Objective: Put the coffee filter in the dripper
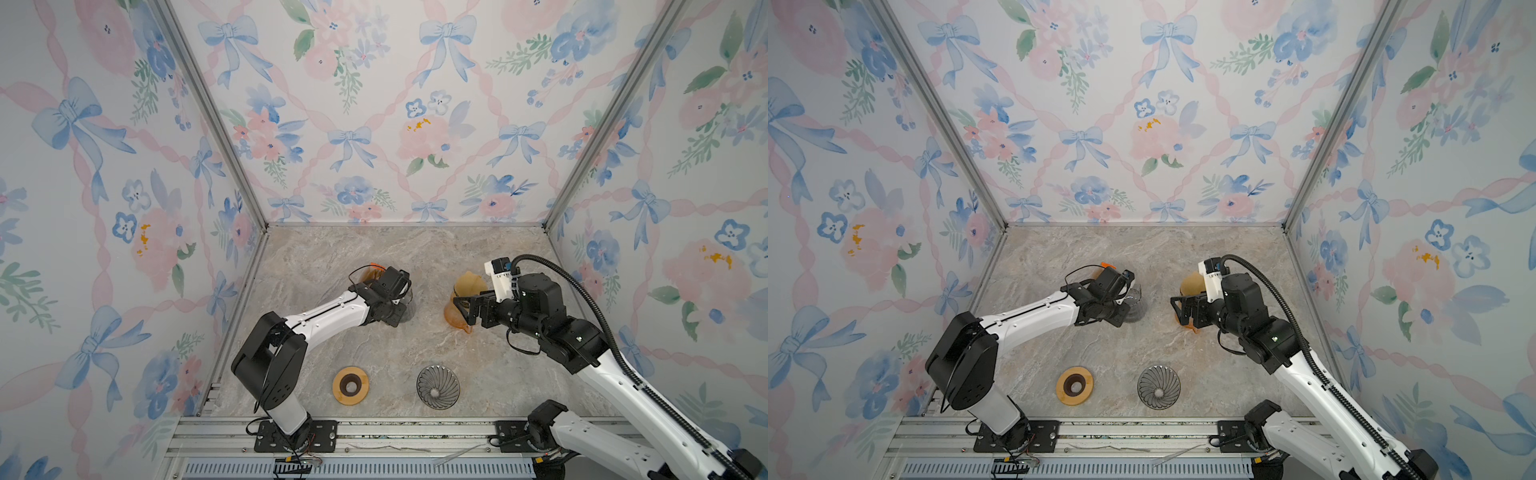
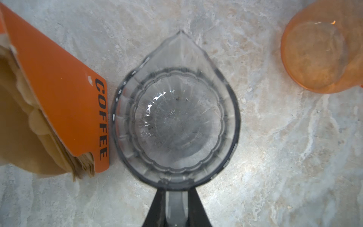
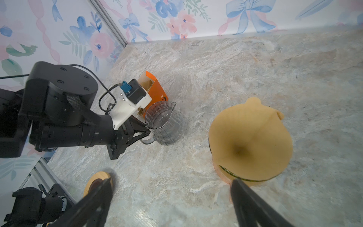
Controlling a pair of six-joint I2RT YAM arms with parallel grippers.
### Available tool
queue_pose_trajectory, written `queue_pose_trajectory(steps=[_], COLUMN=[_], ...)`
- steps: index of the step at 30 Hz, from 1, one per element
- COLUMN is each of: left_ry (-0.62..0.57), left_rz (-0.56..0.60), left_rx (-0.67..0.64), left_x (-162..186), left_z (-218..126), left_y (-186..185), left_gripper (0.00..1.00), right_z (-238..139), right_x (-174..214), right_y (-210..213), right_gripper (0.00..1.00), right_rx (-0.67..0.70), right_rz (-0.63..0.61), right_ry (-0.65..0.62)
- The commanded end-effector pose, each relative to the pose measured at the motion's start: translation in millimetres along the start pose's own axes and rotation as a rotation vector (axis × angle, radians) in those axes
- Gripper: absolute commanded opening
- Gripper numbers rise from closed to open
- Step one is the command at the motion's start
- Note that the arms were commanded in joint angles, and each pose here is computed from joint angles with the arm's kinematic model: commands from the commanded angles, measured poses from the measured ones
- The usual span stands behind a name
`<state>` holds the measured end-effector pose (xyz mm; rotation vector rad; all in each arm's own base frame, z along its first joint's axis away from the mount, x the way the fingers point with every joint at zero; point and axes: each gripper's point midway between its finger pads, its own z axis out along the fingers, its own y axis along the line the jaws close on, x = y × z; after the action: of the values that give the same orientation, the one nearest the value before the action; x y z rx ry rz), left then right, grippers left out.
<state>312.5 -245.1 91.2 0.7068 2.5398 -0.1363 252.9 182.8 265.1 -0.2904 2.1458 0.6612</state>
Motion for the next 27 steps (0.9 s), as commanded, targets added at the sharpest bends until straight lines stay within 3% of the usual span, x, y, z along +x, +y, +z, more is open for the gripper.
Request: queue_pose_trajectory(steps=[1,21,27], left_ry=[0.032,0.063,0.06], left_rz=[-0.03,-0.143,-0.156], left_rx=[-0.017,-0.042,-0.024], left_x=[18,66,66], left_z=[-6,-28,-30], left_y=[-3,-10,-18], left_gripper=[0.16,0.18,0.25], right_z=[3,13,15], right_x=[11,21,23], right_y=[2,1,0], right_gripper=[0.96,0.96,0.96], right_rx=[-0.008,-0.015,-0.018], right_rz=[0.004,0.015,0.023], right_ry=[0.044,0.076,0.078])
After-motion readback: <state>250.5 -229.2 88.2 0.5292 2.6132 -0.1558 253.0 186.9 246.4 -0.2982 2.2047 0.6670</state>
